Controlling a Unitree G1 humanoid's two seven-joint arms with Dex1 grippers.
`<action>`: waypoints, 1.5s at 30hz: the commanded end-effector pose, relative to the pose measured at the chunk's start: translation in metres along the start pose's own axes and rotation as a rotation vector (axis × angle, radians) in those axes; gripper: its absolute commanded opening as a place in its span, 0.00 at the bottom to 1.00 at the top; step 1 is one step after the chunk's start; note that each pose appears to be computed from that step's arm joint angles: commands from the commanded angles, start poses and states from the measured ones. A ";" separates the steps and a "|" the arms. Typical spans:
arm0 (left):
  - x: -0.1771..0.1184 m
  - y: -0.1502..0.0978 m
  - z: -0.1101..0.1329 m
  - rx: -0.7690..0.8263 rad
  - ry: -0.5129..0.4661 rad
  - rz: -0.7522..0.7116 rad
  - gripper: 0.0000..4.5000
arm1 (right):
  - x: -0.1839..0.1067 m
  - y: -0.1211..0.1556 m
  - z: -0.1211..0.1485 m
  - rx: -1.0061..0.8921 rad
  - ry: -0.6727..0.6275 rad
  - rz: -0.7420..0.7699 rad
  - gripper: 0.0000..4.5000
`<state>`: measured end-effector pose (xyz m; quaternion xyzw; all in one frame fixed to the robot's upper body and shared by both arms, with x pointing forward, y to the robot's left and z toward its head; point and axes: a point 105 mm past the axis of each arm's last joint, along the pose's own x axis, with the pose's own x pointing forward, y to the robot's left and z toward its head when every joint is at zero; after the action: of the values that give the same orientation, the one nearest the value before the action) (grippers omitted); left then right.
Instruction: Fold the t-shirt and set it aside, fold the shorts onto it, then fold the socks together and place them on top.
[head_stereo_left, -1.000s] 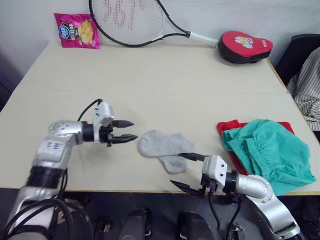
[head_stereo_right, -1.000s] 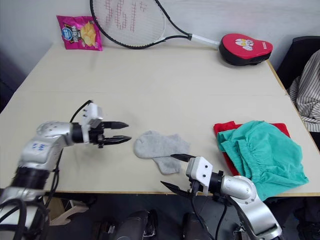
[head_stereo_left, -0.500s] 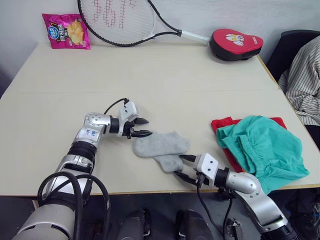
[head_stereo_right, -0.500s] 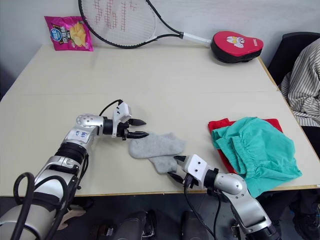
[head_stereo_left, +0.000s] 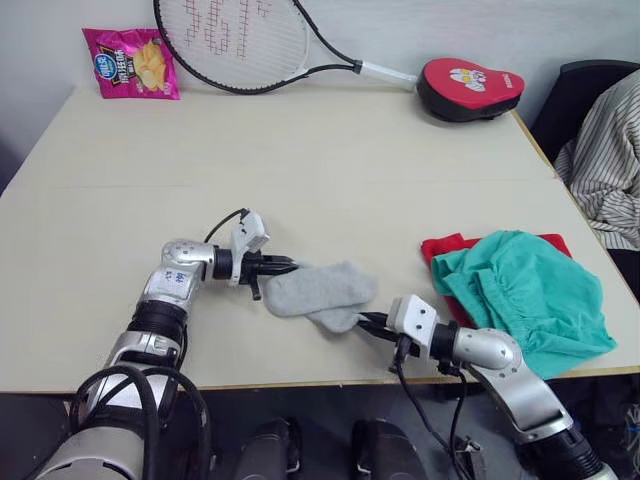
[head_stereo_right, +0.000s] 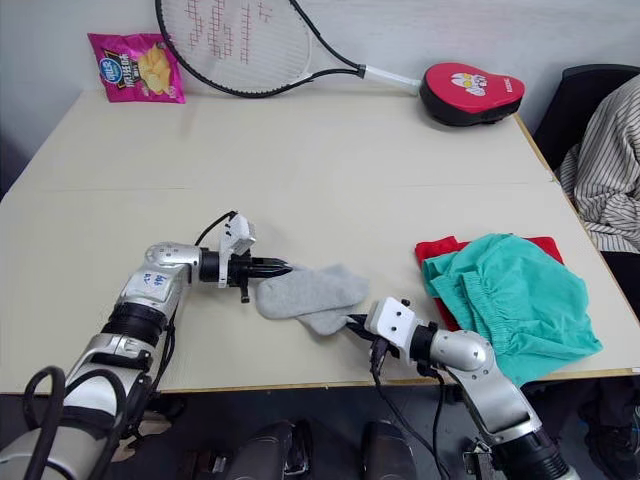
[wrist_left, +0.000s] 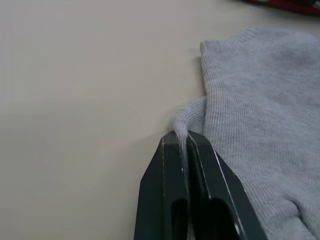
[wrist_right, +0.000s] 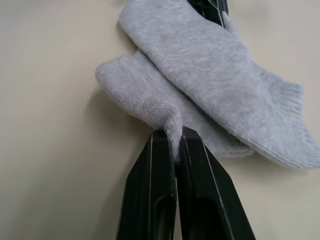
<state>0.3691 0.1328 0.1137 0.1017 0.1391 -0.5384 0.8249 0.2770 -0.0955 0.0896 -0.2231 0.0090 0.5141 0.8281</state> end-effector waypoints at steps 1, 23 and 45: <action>-0.020 -0.009 0.012 0.007 -0.039 0.074 0.01 | -0.005 -0.023 0.004 -0.105 -0.012 0.015 0.00; -0.052 -0.054 0.000 -0.118 -0.120 0.279 0.44 | -0.020 -0.044 -0.014 -0.191 0.022 0.296 0.40; -0.059 -0.117 -0.038 -0.505 0.129 0.187 0.99 | 0.028 -0.106 0.016 0.624 0.237 0.134 1.00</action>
<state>0.2396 0.1571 0.1038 -0.0537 0.2961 -0.3958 0.8677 0.3745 -0.1050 0.1328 -0.0085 0.2762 0.5169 0.8102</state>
